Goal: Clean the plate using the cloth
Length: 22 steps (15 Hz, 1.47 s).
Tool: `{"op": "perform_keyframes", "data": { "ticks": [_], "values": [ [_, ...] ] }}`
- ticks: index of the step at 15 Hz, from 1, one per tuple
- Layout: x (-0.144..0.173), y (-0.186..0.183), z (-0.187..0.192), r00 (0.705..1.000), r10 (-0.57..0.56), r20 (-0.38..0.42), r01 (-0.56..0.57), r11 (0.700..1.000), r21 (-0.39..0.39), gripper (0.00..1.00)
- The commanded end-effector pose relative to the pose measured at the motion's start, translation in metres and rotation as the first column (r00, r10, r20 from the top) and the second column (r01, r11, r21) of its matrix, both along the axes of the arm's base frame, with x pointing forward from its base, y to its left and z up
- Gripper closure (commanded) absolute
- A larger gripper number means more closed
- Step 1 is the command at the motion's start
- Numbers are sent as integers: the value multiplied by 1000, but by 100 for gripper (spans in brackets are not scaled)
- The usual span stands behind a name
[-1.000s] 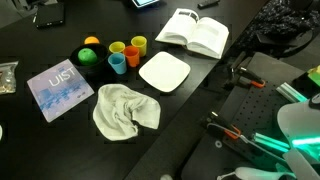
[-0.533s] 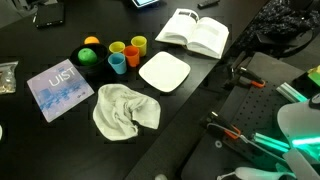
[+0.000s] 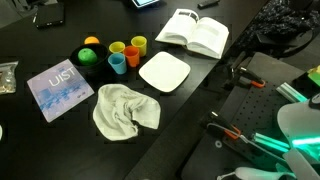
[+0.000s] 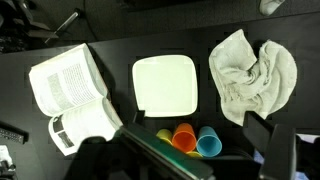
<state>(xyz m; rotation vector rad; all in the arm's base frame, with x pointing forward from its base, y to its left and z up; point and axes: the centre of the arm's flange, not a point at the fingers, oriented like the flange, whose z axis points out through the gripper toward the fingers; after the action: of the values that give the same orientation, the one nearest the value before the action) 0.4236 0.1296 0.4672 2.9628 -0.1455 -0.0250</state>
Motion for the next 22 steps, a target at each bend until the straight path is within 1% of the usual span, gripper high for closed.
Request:
{"op": "perform_keyframes", "data": {
  "ticks": [1,16,18,20,22],
  "values": [
    [0,0,0,1000,0,0,0,1000,0,0],
    [0,0,0,1000,0,0,0,1000,0,0],
    [1,-1,-1,1000,1,15,-1,1000,-3,0],
    [4,-1,-1,999,5,44,-6,1000,11,0],
    [10,3,1,996,11,91,-14,999,32,0]
  ]
}}
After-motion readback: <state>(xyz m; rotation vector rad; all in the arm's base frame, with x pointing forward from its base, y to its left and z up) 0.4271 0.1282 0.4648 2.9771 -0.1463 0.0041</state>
